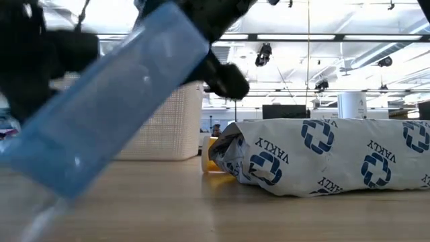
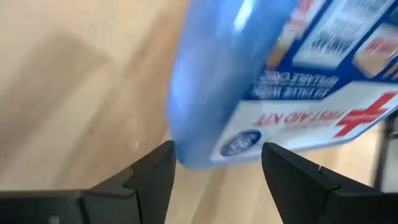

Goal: Pick & place medical supplies in basket/bin
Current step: Put the blue medicine kit into the white bin

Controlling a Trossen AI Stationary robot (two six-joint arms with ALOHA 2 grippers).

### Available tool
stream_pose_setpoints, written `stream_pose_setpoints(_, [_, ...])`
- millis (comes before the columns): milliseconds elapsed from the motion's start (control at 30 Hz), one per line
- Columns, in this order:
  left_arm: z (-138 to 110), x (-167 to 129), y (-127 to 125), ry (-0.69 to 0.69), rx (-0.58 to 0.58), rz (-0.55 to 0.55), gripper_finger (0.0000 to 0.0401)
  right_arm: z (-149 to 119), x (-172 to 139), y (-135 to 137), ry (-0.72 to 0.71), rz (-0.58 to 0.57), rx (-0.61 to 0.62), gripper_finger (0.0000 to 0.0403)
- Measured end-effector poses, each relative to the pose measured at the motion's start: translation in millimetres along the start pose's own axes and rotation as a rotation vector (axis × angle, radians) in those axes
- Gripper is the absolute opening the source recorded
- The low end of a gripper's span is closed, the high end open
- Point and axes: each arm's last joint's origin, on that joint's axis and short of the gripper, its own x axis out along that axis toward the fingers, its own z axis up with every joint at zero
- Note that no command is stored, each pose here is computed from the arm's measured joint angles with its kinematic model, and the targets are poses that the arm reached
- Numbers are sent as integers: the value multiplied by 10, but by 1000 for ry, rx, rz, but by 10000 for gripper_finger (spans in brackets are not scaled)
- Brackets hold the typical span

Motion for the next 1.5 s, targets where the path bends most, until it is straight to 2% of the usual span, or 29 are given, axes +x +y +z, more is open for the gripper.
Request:
stream_pose_setpoints(200, [19, -488, -87, -171, 25, 0, 217, 66, -417, 165, -88, 13, -37, 184])
stream_pose_setpoints(433, [55, -1038, -124, -362, -12, -144, 216, 263, -1177, 360, -416, 18, -48, 183])
stream_pose_setpoints(600, [76, -1217, -96, -411, 6, -195, 216, 487, -1678, 401, -656, 16, -34, 183])
stream_pose_setpoints(767, [80, -1237, -92, -416, 16, -201, 216, 917, -1941, 353, -810, 50, -28, 182])
stream_pose_setpoints(933, [88, -1206, -90, -470, 4, -153, 216, 1513, -2021, 148, -837, 137, -2, 182])
stream_pose_setpoints(1067, [131, -1235, -86, -585, -49, -98, 216, 1916, -1918, -131, -783, 142, 15, 183])
stream_pose_setpoints(1233, [203, -1308, -118, -676, -94, -76, 216, 2263, -1708, -377, -703, 199, 5, 200])
stream_pose_setpoints(1300, [236, -1313, -111, -701, -110, -62, 216, 2385, -1634, -412, -680, 231, -3, 207])
stream_pose_setpoints(1500, [339, -1272, -55, -743, -195, -32, 216, 2708, -1358, -445, -669, 224, -52, 224])
